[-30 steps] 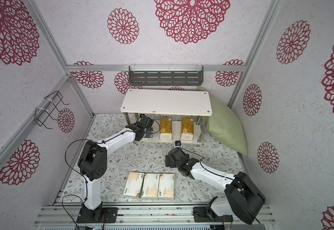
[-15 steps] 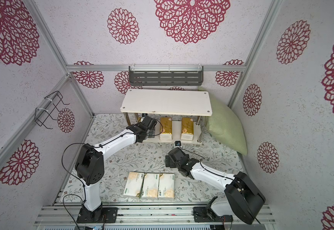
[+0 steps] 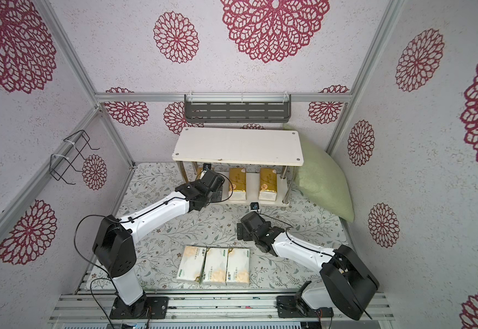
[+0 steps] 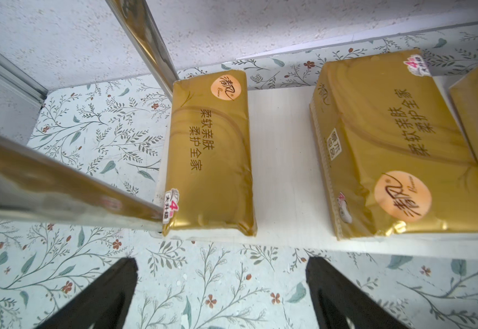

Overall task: Place the tissue boxes on the shelf by color
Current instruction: Place a box of tissues on the shelf, then pick up the box of tissues from the center of the board.

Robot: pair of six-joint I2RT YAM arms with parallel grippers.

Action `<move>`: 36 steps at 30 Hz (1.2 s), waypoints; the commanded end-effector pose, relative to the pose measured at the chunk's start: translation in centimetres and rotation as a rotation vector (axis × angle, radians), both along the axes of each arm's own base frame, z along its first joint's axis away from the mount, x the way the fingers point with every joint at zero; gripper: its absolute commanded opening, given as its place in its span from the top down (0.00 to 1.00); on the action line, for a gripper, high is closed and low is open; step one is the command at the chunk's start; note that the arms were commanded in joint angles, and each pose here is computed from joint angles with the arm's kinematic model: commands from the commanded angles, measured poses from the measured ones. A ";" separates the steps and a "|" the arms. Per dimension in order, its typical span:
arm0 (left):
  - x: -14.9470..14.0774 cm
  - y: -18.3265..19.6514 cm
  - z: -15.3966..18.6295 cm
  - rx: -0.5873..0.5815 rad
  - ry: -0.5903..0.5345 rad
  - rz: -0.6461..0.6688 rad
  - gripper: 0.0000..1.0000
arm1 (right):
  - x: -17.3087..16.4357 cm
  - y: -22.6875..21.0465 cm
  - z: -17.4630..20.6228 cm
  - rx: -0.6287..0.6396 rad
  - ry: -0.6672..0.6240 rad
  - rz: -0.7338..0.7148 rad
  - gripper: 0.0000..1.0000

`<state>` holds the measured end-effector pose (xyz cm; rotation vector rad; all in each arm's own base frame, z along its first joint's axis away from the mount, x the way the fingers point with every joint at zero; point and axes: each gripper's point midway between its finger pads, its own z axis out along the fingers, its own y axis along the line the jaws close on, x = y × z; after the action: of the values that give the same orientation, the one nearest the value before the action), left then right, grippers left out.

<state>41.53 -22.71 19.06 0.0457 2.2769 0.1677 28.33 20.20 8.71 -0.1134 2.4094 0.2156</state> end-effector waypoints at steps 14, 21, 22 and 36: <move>-9.6 0.8 -1.5 -0.076 0.092 -0.017 0.00 | 2.5 -4.4 4.2 -0.090 -0.045 -0.164 0.01; -14.8 3.6 -4.0 -0.093 0.229 -0.016 0.01 | 3.1 -6.0 5.2 -0.083 -0.057 -0.183 0.01; -15.5 3.7 -4.3 -0.107 0.253 -0.020 0.01 | 3.1 -6.0 5.1 -0.083 -0.055 -0.179 0.01; -23.6 5.6 -8.9 -0.213 0.495 -0.048 0.03 | 4.1 -4.3 2.6 -0.086 -0.009 -0.130 0.01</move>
<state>19.53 -16.76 10.49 0.0445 2.7267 -0.0682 31.43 15.14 10.17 0.0181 2.4421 0.0164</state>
